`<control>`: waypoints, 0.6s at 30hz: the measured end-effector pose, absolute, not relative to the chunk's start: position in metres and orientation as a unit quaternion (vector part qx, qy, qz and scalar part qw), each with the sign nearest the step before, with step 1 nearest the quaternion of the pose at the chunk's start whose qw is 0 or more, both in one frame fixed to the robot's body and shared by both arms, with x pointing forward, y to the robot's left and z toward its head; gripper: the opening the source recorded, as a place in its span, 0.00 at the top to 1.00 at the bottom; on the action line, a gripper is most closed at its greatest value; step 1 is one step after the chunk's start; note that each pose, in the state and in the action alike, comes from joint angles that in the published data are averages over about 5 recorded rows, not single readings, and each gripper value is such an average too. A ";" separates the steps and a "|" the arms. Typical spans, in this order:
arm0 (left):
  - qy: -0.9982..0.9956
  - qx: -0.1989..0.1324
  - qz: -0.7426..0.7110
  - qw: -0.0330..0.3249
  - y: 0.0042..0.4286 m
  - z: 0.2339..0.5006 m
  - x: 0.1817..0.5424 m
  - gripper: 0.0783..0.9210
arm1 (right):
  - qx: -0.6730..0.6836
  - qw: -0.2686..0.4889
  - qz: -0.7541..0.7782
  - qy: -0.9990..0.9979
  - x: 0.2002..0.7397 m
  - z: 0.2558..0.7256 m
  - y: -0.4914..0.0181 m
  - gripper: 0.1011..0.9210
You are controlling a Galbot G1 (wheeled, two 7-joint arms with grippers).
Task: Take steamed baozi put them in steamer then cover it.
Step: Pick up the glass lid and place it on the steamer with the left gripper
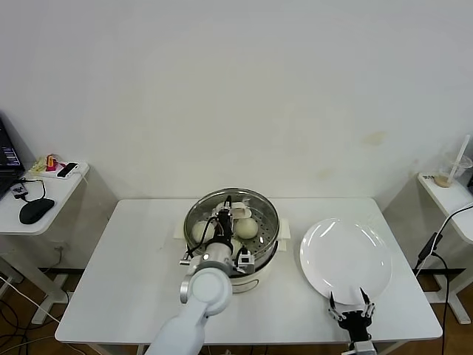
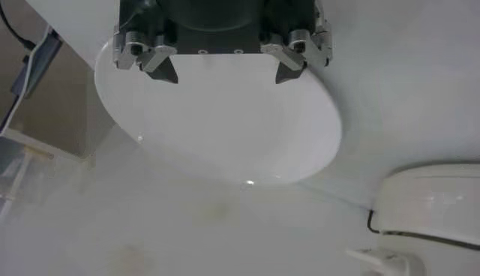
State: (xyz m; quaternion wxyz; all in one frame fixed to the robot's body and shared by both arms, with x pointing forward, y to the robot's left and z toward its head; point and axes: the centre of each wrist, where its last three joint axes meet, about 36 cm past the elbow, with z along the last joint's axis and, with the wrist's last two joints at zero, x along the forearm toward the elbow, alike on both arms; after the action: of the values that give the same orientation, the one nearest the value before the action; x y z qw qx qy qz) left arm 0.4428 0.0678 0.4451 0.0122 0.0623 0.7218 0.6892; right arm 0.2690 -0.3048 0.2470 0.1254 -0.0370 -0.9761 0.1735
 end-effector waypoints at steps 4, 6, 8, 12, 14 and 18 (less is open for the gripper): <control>0.722 0.063 0.689 0.011 0.067 0.445 0.444 0.93 | -0.038 0.118 0.171 -0.977 0.269 0.250 -0.304 0.12; 0.721 0.064 0.689 0.009 0.067 0.444 0.443 0.93 | -0.039 0.115 0.167 -0.978 0.269 0.253 -0.304 0.12; 0.721 0.064 0.689 0.008 0.067 0.443 0.443 0.93 | -0.038 0.112 0.162 -0.980 0.269 0.256 -0.305 0.12; 0.722 0.063 0.689 0.006 0.068 0.443 0.443 0.93 | -0.038 0.106 0.148 -0.983 0.270 0.268 -0.306 0.12; 0.722 0.063 0.689 0.005 0.069 0.443 0.443 0.93 | -0.036 0.102 0.140 -0.984 0.271 0.275 -0.305 0.12; 0.721 0.064 0.689 0.003 0.070 0.442 0.442 0.93 | -0.030 0.094 0.124 -0.987 0.271 0.289 -0.301 0.12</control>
State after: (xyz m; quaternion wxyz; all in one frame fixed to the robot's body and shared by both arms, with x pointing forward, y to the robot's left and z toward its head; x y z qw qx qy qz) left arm 0.4418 0.0702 0.4415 0.0027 0.0643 0.7214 0.6895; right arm 0.2713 -0.3010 0.2886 0.0938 -0.0305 -0.9873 0.1245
